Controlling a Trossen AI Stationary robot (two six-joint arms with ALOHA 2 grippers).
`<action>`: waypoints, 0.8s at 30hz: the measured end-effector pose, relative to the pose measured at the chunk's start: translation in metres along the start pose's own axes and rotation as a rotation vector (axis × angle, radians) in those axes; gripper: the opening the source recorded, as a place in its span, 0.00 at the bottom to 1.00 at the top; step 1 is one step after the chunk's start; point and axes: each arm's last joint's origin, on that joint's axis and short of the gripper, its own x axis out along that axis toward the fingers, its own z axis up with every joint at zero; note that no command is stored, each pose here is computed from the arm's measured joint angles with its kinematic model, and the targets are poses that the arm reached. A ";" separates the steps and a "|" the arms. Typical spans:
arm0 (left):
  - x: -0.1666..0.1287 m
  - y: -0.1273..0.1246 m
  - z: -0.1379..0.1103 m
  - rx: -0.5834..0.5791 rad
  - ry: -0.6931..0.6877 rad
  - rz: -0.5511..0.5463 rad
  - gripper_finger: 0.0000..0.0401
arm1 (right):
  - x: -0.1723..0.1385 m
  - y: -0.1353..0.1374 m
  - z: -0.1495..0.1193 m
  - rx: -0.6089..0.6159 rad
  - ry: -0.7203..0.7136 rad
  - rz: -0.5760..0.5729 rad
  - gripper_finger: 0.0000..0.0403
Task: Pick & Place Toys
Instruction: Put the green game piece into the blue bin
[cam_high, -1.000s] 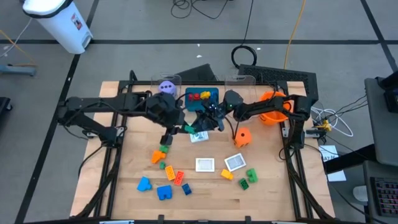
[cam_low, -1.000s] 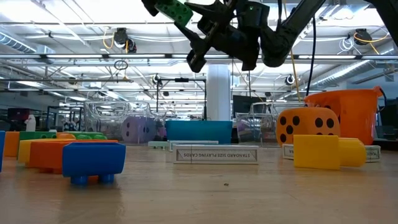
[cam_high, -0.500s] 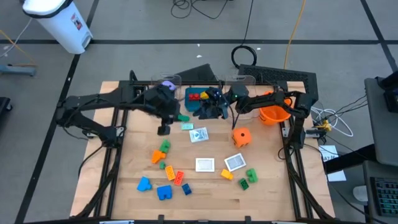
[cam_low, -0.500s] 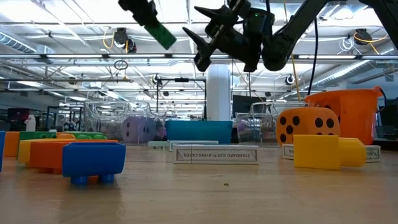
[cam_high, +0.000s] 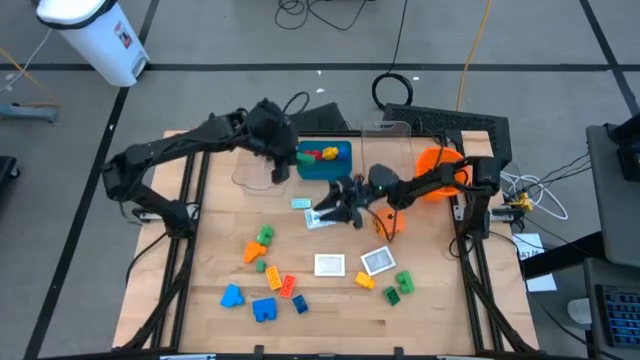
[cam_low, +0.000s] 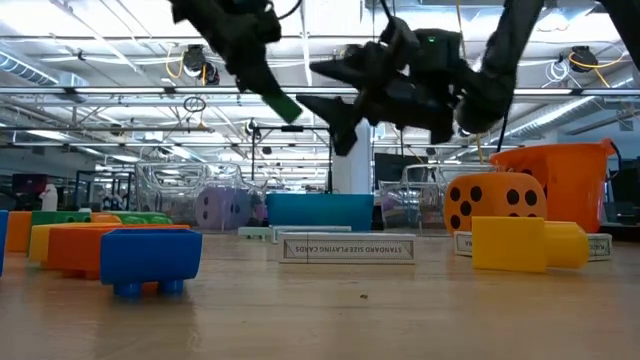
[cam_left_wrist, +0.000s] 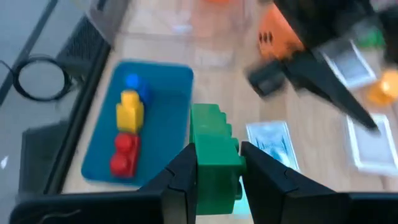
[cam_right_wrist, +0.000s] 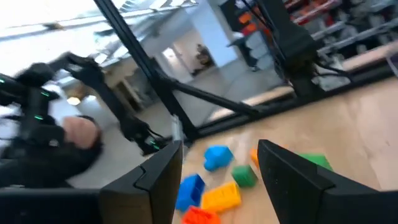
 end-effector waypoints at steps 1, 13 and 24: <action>0.006 0.005 0.000 -0.008 -0.006 0.003 0.24 | 0.000 0.003 -0.008 -0.010 0.006 -0.022 0.50; 0.088 0.054 -0.027 -0.155 0.084 0.007 0.24 | 0.003 0.040 -0.065 -0.143 0.049 -0.203 0.50; 0.118 0.068 -0.046 -0.231 0.160 0.025 0.27 | 0.004 0.041 -0.066 -0.106 0.055 -0.197 0.50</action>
